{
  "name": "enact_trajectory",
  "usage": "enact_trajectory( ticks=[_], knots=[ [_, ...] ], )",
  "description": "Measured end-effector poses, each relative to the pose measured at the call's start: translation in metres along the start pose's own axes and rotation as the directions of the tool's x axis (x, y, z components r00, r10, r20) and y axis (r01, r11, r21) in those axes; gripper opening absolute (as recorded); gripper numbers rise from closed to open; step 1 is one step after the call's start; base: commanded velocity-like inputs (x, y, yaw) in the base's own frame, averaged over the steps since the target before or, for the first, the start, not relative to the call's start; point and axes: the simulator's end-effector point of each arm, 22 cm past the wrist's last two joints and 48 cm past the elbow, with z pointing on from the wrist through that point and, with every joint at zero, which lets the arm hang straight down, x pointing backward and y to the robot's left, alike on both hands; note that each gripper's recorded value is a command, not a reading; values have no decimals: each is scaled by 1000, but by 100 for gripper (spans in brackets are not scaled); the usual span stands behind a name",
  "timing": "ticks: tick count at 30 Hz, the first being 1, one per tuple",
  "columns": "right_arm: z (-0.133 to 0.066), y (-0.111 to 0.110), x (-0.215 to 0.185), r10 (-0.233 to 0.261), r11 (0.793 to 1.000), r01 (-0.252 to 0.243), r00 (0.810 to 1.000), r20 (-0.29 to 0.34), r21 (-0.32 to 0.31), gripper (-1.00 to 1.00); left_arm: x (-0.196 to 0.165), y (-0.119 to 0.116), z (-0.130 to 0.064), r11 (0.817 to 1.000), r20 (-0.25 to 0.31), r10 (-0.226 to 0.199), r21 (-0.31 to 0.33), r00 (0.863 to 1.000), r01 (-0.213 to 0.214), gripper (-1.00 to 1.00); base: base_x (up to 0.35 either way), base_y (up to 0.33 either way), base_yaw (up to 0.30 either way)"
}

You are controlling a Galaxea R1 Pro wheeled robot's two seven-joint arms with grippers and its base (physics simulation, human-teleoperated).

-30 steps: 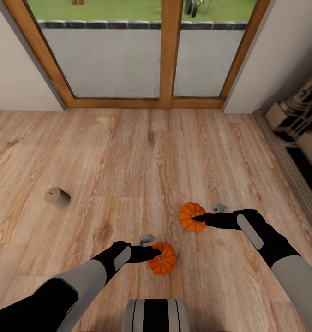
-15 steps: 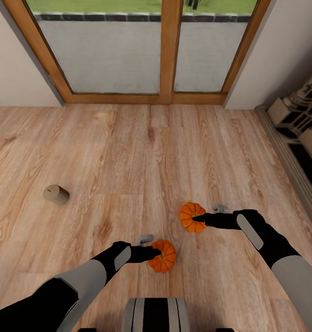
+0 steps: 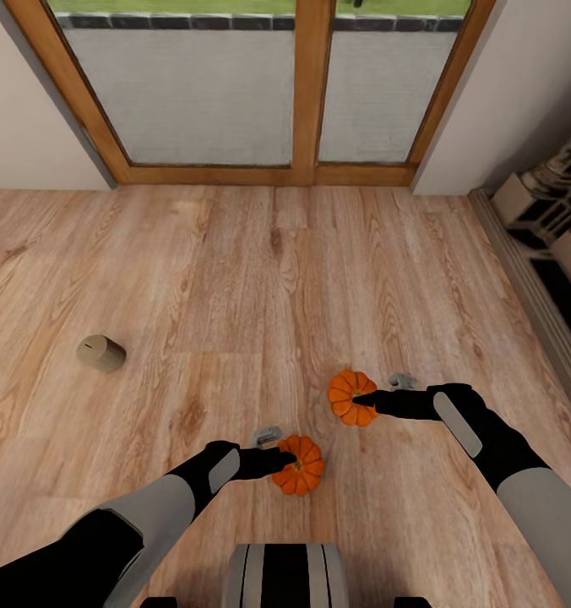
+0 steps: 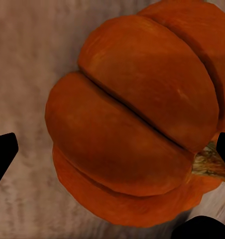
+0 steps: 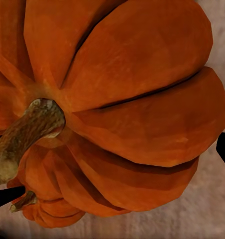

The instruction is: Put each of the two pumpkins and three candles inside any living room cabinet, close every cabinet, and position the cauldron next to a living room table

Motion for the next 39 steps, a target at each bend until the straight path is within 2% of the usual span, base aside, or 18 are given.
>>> enact_trajectory(
  ticks=[5, 6, 12, 34, 36, 39],
  knots=[
    [0, 0, 0, -1, 1000, 1, 1000, -1, 2, -100, 0, 0, 0, 1000, 0, 1, 0, 1000, -1, 100, 0, 0, 0],
    [0, -1, 1, 0, 1000, 0, 1000, -2, 2, -100, 0, 0, 0, 1000, 1, 1, 1, 1000, -1, -100, 0, 0, 0],
    [1, -1, 1, 1, 1000, -1, 1000, -2, 2, -100, -5, 0, 0, 1000, 22, 11, -3, 1000, -11, -100, 0, 0, 0],
    [0, -1, 1, 3, 1000, -3, 1000, -2, 2, -100, -5, 1, 0, 1000, 25, 12, -3, 1000, -12, -100, 0, 0, 0],
    [-3, 1, -2, 1, 1000, -1, 1000, 5, 0, -100, -4, 3, -2, 999, 20, 47, -19, 999, -46, -100, 0, 0, 0],
    [-8, 4, -6, -4, 1000, 4, 1000, 14, 0, -100, -9, -1, -7, 998, 32, 56, -18, 998, -56, -100, 0, 0, 0]
  ],
)
